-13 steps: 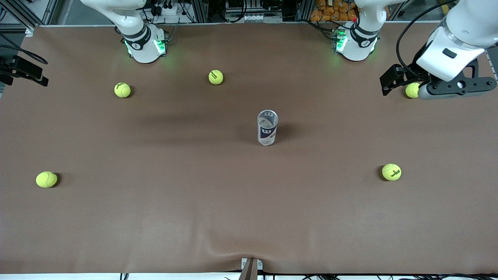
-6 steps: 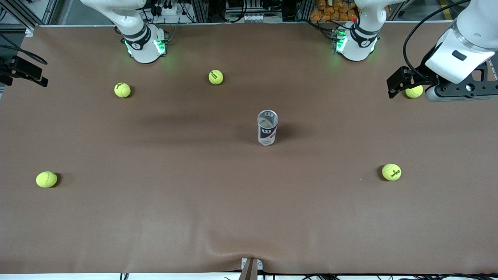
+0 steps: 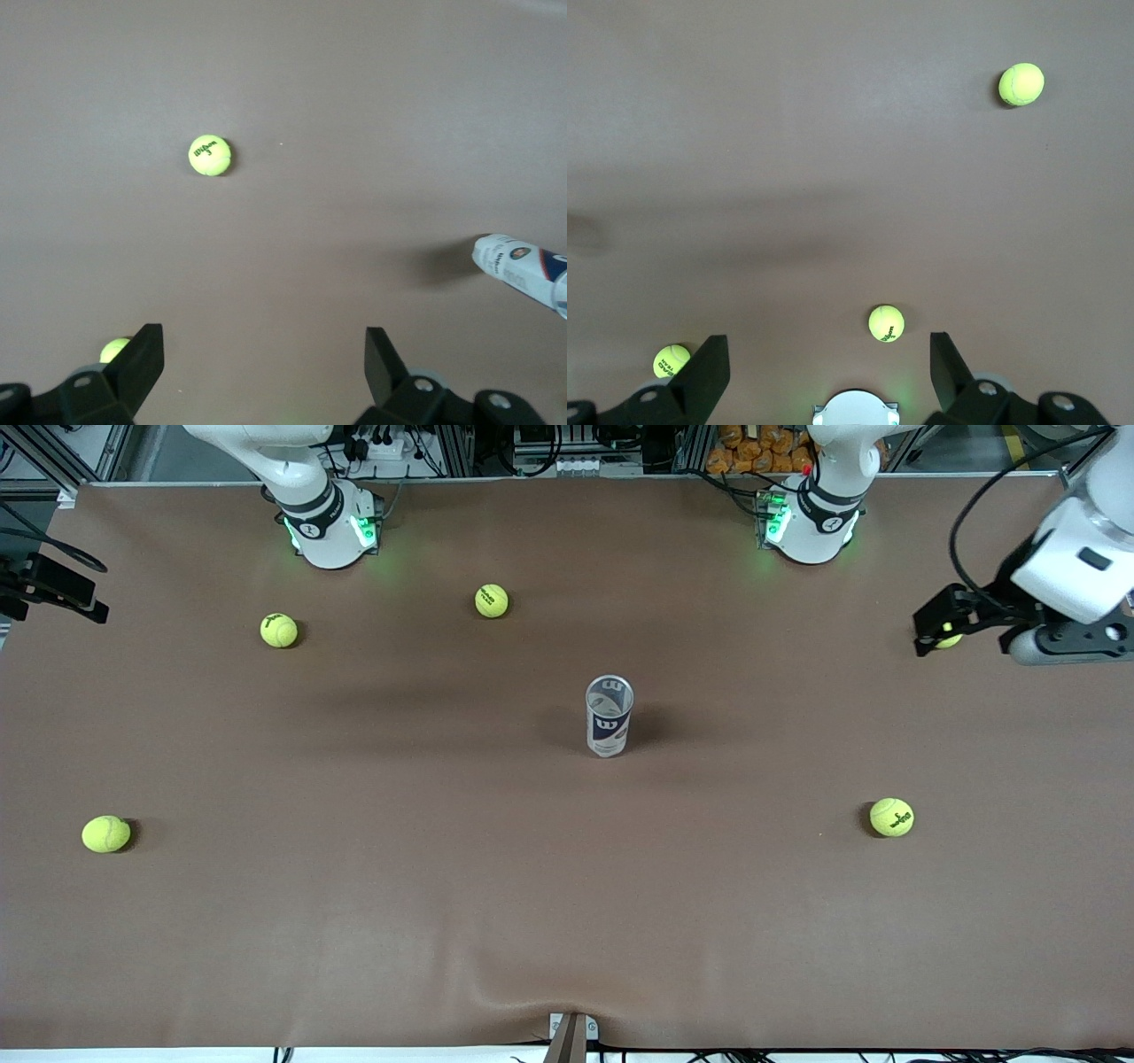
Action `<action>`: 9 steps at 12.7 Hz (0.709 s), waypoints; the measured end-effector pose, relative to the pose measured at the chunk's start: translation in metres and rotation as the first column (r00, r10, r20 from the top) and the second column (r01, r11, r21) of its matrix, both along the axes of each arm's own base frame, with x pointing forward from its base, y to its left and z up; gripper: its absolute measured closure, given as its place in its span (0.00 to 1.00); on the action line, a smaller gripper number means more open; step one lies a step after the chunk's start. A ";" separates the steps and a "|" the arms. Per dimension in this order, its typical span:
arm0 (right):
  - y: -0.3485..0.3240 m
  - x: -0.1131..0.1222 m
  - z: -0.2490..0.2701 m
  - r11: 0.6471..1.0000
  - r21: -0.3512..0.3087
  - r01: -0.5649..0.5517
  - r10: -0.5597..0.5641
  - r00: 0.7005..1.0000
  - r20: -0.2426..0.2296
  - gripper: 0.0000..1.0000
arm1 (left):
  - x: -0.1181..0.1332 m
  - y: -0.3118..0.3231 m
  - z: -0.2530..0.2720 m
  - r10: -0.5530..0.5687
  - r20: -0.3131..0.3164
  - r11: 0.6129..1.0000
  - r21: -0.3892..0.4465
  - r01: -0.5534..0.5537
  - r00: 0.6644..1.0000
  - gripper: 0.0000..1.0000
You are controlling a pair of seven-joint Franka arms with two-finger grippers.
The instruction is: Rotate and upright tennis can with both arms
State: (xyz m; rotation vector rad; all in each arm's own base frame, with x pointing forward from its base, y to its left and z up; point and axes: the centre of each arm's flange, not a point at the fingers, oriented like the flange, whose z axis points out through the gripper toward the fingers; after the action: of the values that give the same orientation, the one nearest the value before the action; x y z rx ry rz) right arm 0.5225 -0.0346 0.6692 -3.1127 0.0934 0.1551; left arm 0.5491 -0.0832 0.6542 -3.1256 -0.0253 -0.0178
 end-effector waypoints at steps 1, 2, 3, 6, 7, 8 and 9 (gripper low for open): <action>0.000 0.000 0.000 1.000 0.000 0.000 0.000 1.000 0.000 0.00 | 0.002 0.013 0.000 -0.001 0.000 1.000 0.002 0.001 1.000 0.00; 0.000 0.000 0.000 1.000 0.000 0.000 0.000 1.000 0.000 0.00 | 0.002 0.022 0.001 -0.006 -0.002 1.000 0.005 0.006 1.000 0.00; 0.000 0.000 0.000 1.000 0.000 0.000 0.000 1.000 0.000 0.00 | 0.002 0.026 0.002 -0.010 -0.005 1.000 0.007 0.010 1.000 0.00; 0.000 0.000 0.000 1.000 0.000 -0.001 0.001 1.000 0.000 0.00 | -0.006 0.026 0.009 -0.010 -0.008 1.000 0.011 0.010 1.000 0.00; 0.001 0.000 0.000 1.000 0.000 -0.001 0.001 1.000 0.000 0.00 | -0.009 0.026 0.012 -0.010 -0.007 1.000 0.012 0.010 1.000 0.00; 0.001 0.000 0.000 1.000 0.000 -0.001 0.001 1.000 0.000 0.00 | -0.012 0.027 0.013 -0.009 -0.008 1.000 0.013 0.009 1.000 0.00; 0.001 0.000 0.000 1.000 0.000 -0.001 0.001 1.000 0.000 0.00 | -0.017 0.029 0.013 -0.005 -0.010 1.000 0.014 0.005 1.000 0.00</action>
State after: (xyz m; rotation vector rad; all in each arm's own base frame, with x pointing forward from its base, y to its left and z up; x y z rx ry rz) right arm 0.5226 -0.0338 0.6692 -3.1129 0.0911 0.1544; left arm 0.5323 -0.0539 0.6673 -3.1121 -0.0176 -0.0017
